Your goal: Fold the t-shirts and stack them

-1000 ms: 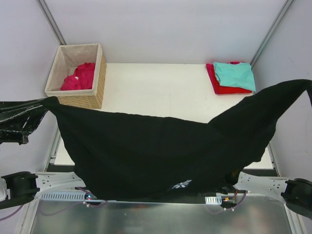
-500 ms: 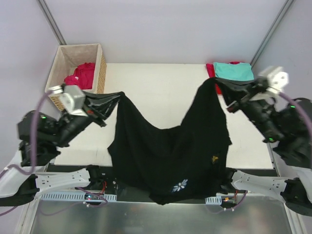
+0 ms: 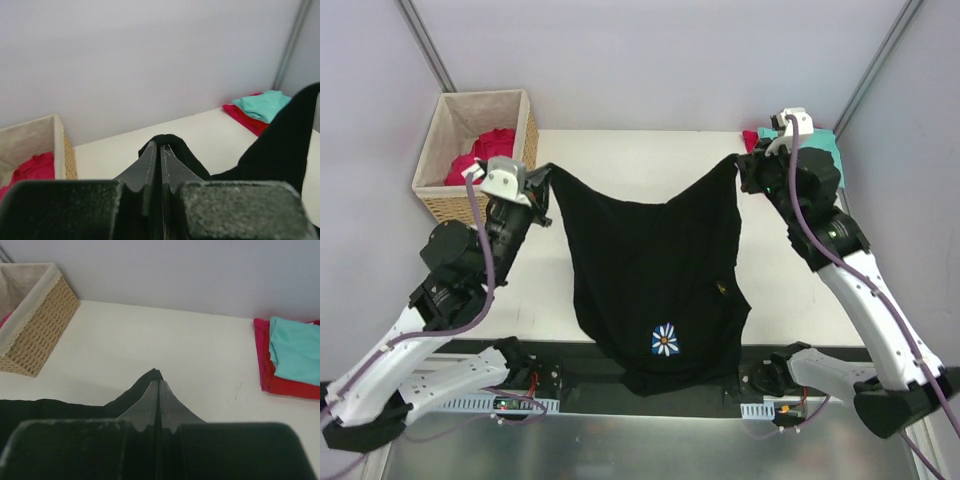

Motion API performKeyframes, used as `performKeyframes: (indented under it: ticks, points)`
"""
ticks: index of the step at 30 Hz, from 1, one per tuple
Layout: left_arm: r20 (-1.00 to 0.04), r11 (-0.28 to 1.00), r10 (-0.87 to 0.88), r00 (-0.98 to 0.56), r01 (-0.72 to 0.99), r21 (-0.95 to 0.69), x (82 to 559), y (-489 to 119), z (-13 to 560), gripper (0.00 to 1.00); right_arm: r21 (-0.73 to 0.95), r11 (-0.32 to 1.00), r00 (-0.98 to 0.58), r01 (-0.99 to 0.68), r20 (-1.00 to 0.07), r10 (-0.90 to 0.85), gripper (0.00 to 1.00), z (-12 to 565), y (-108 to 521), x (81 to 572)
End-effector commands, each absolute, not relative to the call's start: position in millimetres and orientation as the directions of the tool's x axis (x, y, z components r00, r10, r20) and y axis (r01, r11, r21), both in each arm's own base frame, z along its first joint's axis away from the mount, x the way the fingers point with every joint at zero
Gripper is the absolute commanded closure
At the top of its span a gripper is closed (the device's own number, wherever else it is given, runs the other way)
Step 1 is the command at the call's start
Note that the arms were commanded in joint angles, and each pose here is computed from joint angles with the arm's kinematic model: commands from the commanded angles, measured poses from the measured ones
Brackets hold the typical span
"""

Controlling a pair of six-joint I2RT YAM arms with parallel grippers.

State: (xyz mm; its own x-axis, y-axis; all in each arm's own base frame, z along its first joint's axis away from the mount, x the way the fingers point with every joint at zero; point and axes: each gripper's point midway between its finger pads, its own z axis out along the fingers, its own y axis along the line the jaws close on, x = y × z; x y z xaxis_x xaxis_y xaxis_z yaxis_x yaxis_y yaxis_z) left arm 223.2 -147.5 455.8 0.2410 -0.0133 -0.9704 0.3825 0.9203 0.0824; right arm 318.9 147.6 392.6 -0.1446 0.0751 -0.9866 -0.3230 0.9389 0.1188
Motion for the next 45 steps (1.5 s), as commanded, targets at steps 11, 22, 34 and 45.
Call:
performKeyframes:
  ticks: [11,22,34,45]
  points:
    - [-0.979,0.942,-0.171,-0.114,0.272,-0.196,363.8,-133.5,345.9,1.00,0.277,0.917,-0.293,-0.287,-0.937,0.191,0.99,340.4,153.4,415.5]
    - [-0.944,0.932,-0.232,-0.235,0.223,-0.285,444.4,-132.9,313.3,1.00,0.338,0.912,-0.388,-0.233,-0.892,0.231,0.99,302.0,151.4,477.8]
    - [-0.942,0.673,-0.302,0.145,0.733,-0.103,233.4,-162.3,512.9,1.00,0.142,0.831,0.147,-0.538,-0.955,0.258,0.99,534.6,126.6,263.8]
    - [-0.734,0.665,-0.437,0.520,0.736,0.125,1.9,-97.6,625.4,1.00,-0.116,0.753,0.534,-0.647,-0.774,0.339,0.99,640.8,81.2,-4.3]
